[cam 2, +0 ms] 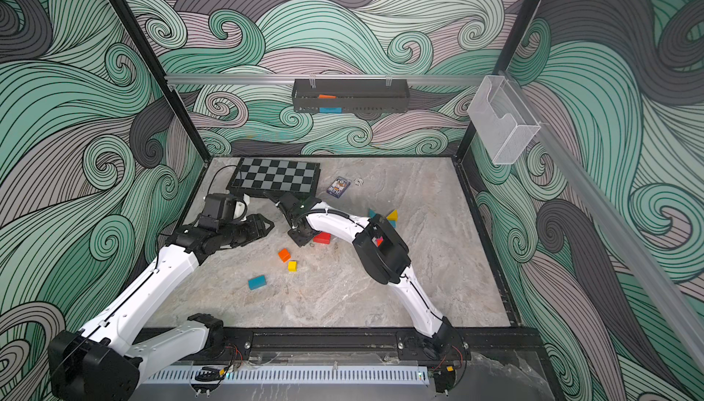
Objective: Assemble a carrot with building blocks
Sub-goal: Adjust the building block at the center of the board.
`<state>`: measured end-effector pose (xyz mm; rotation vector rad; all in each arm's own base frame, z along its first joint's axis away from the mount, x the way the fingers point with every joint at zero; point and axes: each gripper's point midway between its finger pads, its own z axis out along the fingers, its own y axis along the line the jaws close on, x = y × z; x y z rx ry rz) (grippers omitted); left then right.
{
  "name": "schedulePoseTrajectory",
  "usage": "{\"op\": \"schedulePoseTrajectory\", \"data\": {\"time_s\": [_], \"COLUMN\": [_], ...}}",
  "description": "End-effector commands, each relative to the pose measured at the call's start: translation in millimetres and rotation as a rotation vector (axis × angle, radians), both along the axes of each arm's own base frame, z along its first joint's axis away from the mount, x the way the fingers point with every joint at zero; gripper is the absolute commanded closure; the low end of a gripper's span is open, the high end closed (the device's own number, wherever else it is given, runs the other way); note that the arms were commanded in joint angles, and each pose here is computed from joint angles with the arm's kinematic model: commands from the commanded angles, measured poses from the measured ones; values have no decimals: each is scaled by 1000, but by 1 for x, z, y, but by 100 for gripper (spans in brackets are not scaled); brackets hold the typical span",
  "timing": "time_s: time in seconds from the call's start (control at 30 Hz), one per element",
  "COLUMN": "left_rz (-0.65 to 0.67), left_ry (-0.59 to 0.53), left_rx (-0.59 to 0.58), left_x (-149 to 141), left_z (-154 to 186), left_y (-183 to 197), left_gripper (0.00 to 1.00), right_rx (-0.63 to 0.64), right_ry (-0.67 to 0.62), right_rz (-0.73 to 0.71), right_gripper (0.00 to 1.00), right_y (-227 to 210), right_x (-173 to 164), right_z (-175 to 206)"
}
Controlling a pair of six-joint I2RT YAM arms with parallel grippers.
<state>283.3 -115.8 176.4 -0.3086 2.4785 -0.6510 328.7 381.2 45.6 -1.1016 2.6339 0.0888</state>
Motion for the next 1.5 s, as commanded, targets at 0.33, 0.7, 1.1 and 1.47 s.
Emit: {"op": "schedulePoseTrajectory", "data": {"time_s": [0.33, 0.7, 1.1, 1.47], "left_rz": [13, -35, -38, -38], "left_ry": [-76, -20, -16, -17], "left_rx": [-52, -52, -54, -51], "left_x": [7, 9, 11, 12], "left_z": [19, 13, 10, 10], "left_y": [-3, -11, -13, -12], "left_gripper": [44, 44, 44, 44], "right_rx": [5, -21, -43, -41], "right_ry": [78, 76, 57, 47], "right_rz": [-84, -132, -171, -180], "right_gripper": [69, 70, 71, 71], "right_y": [-57, -64, -70, -70], "right_x": [-39, -29, -14, -5], "right_z": [23, -7, -22, -23]}}
